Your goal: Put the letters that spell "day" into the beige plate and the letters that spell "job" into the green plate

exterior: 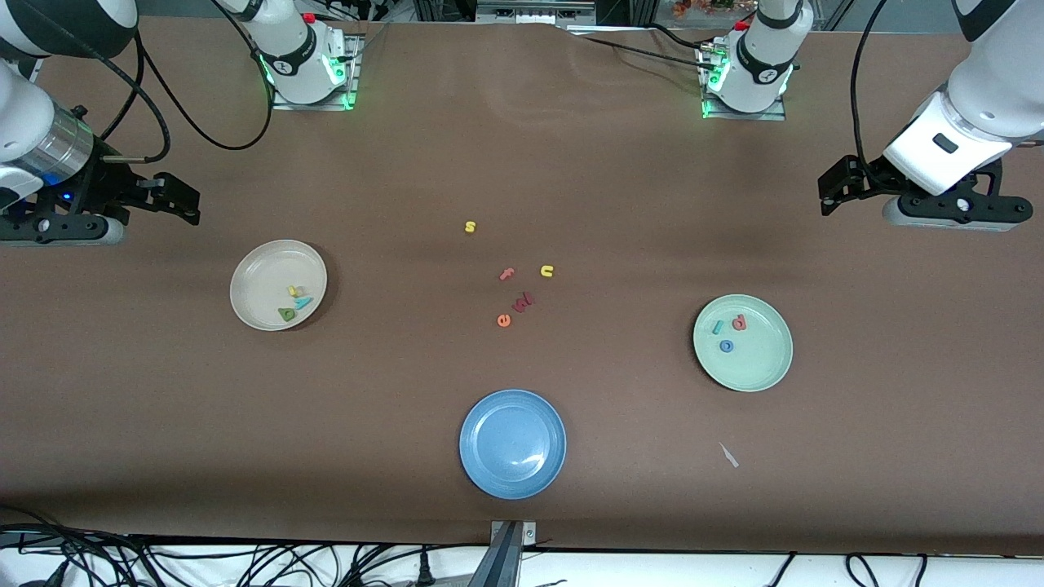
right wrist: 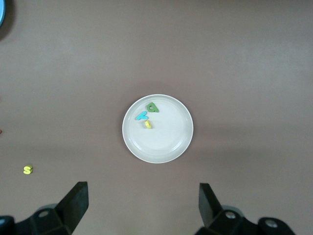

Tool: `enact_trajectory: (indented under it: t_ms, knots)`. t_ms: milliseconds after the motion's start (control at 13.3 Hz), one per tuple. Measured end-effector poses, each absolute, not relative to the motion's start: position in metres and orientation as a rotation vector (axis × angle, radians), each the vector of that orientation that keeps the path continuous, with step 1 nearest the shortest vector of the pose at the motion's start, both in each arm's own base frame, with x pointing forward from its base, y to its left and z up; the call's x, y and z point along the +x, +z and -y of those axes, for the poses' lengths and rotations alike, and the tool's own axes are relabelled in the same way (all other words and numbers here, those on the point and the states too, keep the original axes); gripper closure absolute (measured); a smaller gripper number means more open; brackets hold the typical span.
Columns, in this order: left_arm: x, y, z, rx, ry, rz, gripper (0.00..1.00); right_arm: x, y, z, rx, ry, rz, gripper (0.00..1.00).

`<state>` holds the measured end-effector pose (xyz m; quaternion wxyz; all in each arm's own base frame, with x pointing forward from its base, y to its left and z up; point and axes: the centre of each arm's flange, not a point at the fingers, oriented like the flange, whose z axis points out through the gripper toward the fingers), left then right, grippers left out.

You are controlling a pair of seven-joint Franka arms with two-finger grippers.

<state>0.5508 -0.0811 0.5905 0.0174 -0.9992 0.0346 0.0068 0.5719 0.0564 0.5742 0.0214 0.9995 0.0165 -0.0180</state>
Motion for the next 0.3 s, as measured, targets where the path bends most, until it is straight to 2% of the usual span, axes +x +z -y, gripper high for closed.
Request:
enact_trajectory:
  t_ms: [301]
  knots:
    - [0.5532,0.5888,0.0813,-3.106,0.026,-0.109,0.00,0.5719,0.5742,-0.0564,3.098,-0.056,-0.051,0.00]
